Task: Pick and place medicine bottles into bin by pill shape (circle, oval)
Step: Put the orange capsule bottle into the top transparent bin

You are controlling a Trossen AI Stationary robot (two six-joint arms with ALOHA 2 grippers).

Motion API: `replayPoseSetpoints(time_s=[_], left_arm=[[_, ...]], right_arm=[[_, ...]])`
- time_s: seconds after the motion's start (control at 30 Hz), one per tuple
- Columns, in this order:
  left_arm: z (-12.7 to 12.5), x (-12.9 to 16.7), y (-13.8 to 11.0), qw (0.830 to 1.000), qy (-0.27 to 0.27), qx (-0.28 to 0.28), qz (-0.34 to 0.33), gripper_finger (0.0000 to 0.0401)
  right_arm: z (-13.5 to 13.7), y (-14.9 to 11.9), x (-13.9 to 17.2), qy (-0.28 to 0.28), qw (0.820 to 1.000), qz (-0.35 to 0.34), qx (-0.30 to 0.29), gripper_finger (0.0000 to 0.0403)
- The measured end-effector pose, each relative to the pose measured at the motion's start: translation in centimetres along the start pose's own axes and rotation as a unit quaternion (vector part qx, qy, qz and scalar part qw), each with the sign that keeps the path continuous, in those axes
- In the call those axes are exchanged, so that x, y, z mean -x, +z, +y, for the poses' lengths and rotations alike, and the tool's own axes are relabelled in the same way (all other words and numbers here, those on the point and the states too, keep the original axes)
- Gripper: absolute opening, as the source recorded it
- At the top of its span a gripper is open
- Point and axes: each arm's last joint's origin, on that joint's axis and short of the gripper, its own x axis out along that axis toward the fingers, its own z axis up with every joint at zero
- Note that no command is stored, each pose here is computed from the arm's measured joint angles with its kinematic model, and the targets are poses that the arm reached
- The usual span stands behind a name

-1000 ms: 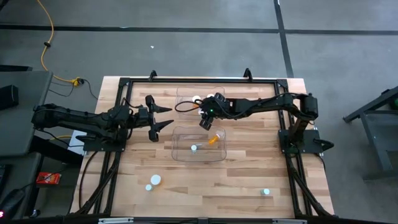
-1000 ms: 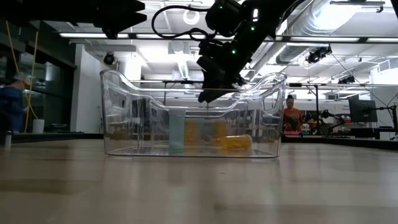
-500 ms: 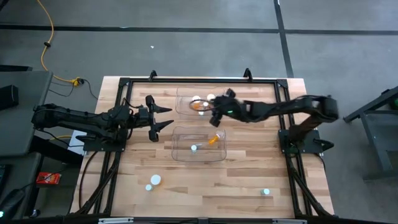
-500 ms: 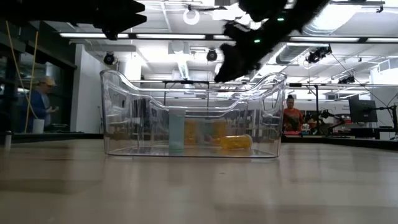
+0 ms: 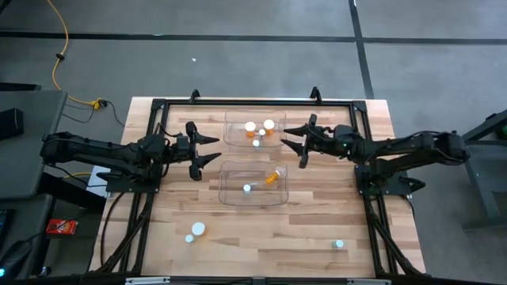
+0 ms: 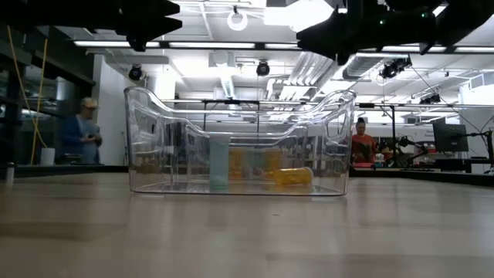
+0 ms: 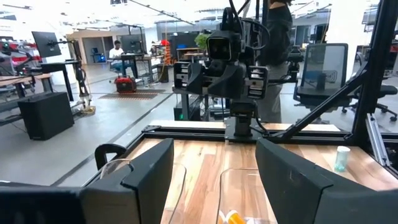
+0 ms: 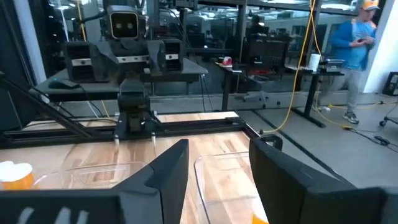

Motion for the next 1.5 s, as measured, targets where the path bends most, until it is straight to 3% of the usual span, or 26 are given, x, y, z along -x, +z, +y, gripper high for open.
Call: replayPoseSetpoints(time_s=[1.07, 1.27, 1.5], left_arm=[[0.0, 0.0, 0.0, 1.0, 0.0, 0.013, 0.0, 0.0216], [-1.0, 0.1, 0.1, 0.995, -0.09, 0.044, -0.005, 0.0236], [-2.6, 0.2, 1.6, 0.989, -0.138, 0.05, -0.026, 0.0284]], right_arm=[[0.0, 0.1, 0.0, 0.0, 1.0, -0.005, -0.01, 0.0161], [0.0, 0.1, 0.0, 0.0, 1.0, -0.005, -0.01, 0.0161], [0.0, 0.0, 0.0, 0.0, 1.0, -0.001, -0.01, 0.0161]])
